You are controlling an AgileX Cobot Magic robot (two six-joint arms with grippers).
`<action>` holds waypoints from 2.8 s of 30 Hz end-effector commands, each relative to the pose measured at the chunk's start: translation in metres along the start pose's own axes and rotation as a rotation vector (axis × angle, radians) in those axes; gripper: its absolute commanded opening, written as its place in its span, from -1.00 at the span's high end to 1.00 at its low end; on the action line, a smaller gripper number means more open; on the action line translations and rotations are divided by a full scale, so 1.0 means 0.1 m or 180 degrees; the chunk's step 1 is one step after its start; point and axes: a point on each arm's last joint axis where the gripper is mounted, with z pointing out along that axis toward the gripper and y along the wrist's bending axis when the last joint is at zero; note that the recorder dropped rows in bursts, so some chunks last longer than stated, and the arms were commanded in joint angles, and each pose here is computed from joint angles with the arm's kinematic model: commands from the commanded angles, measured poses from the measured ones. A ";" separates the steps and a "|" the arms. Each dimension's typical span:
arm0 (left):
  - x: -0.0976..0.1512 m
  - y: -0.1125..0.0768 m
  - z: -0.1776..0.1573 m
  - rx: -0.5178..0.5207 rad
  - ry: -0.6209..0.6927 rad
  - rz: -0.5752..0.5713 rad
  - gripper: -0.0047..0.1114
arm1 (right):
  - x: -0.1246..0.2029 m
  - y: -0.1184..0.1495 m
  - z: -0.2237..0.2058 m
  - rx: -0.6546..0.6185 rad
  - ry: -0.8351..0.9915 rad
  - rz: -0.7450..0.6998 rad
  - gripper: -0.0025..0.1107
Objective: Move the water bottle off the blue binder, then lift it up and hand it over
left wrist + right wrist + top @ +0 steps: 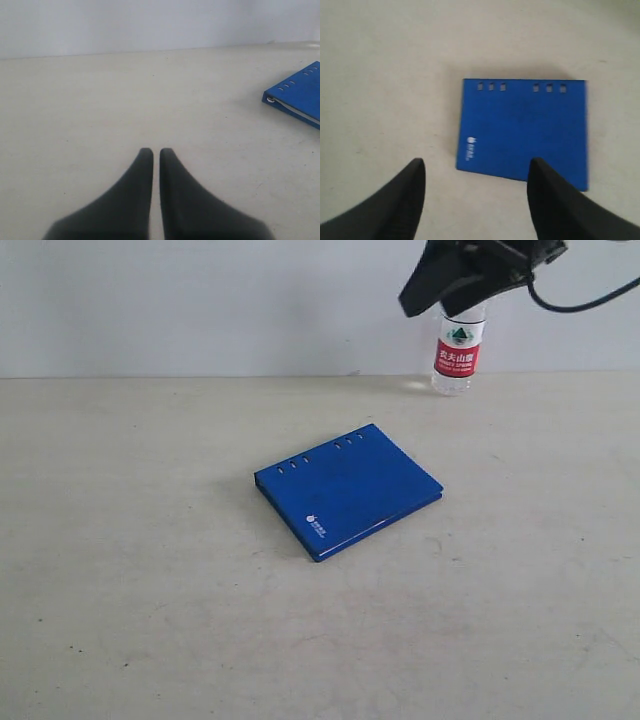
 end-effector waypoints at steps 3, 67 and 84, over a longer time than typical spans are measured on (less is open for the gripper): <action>0.00 0.04 0.00 -0.0137 0.0003 0.0974 0.84 | 0.26 0.02 0.26 -0.0440 0.0148 -0.0112 0.03; -1.78 -0.13 0.44 0.0624 -0.0023 -0.0408 0.84 | 0.59 -0.20 -0.09 0.1240 0.0630 0.1092 0.02; -0.89 -0.99 3.14 0.2602 0.1499 -0.1450 -0.03 | 0.49 -0.13 0.57 -0.0536 0.0514 0.1075 0.02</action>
